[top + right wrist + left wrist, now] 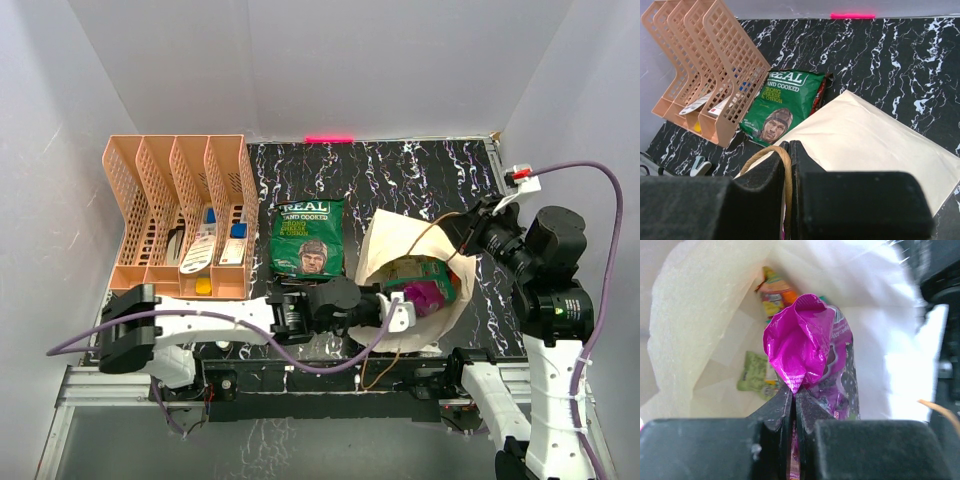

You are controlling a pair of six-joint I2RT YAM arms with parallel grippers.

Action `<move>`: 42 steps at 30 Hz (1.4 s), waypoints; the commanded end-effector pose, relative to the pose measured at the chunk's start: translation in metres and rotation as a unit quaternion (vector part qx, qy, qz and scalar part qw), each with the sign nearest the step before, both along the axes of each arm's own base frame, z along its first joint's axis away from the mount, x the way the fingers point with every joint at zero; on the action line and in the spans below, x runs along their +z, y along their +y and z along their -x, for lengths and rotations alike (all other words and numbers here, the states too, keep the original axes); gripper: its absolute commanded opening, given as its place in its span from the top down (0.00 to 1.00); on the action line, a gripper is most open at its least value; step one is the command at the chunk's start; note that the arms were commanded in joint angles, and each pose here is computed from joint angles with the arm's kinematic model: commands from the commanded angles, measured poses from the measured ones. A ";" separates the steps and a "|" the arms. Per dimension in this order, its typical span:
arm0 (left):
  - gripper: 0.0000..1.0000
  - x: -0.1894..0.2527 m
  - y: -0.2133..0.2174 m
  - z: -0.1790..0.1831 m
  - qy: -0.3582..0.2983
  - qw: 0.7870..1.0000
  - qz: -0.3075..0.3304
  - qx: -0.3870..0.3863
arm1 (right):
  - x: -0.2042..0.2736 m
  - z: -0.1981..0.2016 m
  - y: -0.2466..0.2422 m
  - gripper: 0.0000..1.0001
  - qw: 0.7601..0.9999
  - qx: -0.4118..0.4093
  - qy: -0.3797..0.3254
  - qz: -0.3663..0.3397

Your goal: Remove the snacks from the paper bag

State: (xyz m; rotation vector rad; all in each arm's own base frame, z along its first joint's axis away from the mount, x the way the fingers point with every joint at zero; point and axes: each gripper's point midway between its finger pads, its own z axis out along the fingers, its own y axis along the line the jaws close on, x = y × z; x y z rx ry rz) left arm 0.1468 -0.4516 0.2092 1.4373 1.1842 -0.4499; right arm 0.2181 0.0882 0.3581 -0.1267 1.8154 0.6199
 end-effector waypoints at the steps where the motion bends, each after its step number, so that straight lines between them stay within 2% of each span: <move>1: 1.00 0.093 0.014 0.034 0.049 0.990 0.128 -0.041 | 0.020 -0.015 -0.006 0.92 0.999 -0.022 -0.046 -0.005; 5: 1.00 0.146 0.035 0.041 0.098 0.976 0.192 -0.029 | 0.023 -0.026 -0.012 0.92 0.998 -0.044 -0.051 -0.003; 9: 1.00 0.208 0.072 0.028 0.118 0.959 0.257 0.033 | 0.035 -0.043 -0.041 0.92 0.989 -0.133 -0.062 0.005; 15: 1.00 0.250 0.123 -0.002 0.127 0.944 0.259 0.158 | 0.040 -0.070 -0.101 0.92 0.953 -0.293 -0.057 0.044; 20: 1.00 0.242 0.167 -0.056 0.123 0.924 0.226 0.284 | 0.041 -0.082 -0.131 0.92 0.929 -0.353 -0.048 0.100; 23: 1.00 0.223 0.179 -0.095 0.151 0.914 0.199 0.320 | 0.043 -0.082 -0.140 0.92 0.921 -0.368 -0.047 0.121; 27: 1.00 0.182 0.179 -0.149 0.228 0.892 0.185 0.343 | 0.049 -0.078 -0.140 0.93 0.921 -0.363 -0.055 0.133; 29: 1.00 0.169 0.181 -0.171 0.272 0.876 0.201 0.344 | 0.051 -0.075 -0.137 0.93 0.923 -0.356 -0.061 0.134; 32: 1.00 0.161 0.175 -0.193 0.321 0.857 0.230 0.332 | 0.054 -0.070 -0.133 0.92 0.927 -0.345 -0.068 0.132; 35: 1.00 0.152 0.170 -0.203 0.339 0.847 0.236 0.335 | 0.054 -0.067 -0.127 0.92 0.932 -0.329 -0.072 0.132; 37: 1.00 0.145 0.166 -0.204 0.339 0.855 0.224 0.323 | 0.054 -0.066 -0.123 0.92 0.936 -0.317 -0.075 0.130; 38: 1.00 0.144 0.163 -0.202 0.331 0.866 0.214 0.308 | 0.055 -0.065 -0.122 0.92 0.937 -0.315 -0.077 0.128; 42: 1.00 0.137 0.176 -0.201 0.258 0.904 0.165 0.298 | 0.053 -0.063 -0.118 0.92 0.941 -0.305 -0.079 0.126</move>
